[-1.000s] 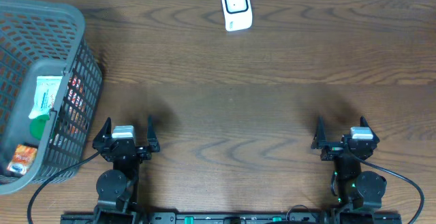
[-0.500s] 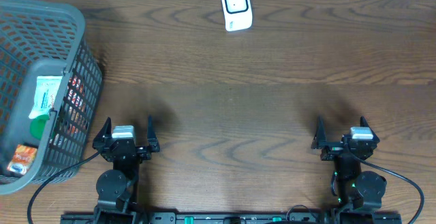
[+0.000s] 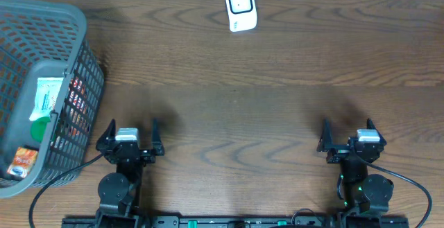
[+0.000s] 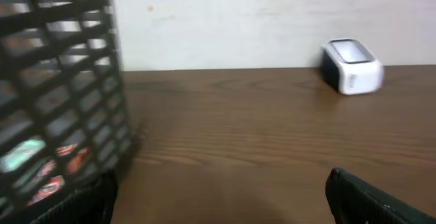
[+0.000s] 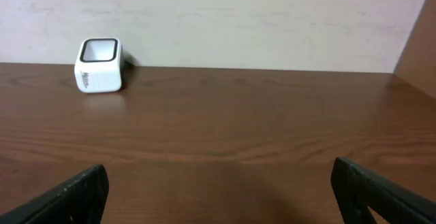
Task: Scan the item barcode
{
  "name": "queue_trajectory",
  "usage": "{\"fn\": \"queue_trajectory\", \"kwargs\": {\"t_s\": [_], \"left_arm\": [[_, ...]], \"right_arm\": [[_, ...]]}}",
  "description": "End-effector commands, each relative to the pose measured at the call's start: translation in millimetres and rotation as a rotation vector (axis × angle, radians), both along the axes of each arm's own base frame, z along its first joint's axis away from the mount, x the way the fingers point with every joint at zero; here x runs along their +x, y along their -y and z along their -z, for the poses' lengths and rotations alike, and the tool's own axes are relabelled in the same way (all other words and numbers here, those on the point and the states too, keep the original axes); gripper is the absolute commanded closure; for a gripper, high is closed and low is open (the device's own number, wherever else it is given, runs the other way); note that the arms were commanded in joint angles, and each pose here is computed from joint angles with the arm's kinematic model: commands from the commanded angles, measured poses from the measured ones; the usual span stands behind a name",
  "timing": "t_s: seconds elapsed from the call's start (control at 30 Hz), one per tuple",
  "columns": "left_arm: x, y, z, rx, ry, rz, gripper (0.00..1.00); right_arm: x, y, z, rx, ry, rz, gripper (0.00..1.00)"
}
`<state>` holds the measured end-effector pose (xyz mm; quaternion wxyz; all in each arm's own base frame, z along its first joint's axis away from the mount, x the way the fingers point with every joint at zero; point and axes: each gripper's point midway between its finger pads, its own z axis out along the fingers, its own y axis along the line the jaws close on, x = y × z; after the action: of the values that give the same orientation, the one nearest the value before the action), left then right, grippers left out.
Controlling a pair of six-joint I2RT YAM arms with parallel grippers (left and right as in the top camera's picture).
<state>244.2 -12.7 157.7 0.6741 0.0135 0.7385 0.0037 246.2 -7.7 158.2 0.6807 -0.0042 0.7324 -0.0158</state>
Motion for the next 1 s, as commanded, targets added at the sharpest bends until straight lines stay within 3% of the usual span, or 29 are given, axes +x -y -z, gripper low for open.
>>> {"fn": "queue_trajectory", "kwargs": {"t_s": [0.0,0.17,0.43,0.77,0.87,0.97], "left_arm": [[-2,30,8,-0.024,-0.013,0.173,0.02],[-9,50,-13,-0.035,0.018,0.295,0.02],[-9,53,-76,-0.037,0.027,0.316,0.02],[5,57,-143,-0.049,-0.328,0.316,0.02],[1,58,-146,-0.055,-0.464,0.319,0.02],[4,63,-150,-0.061,-0.497,0.344,0.02]], "right_arm": [[0,4,2,0.016,-0.003,0.02,0.01],[0,4,2,0.016,-0.003,0.02,0.01],[0,4,2,0.016,-0.003,0.02,0.01],[0,4,2,0.016,-0.003,0.02,0.01],[0,4,2,0.016,-0.003,0.02,0.01],[0,4,2,0.016,-0.003,0.02,0.01]]}}
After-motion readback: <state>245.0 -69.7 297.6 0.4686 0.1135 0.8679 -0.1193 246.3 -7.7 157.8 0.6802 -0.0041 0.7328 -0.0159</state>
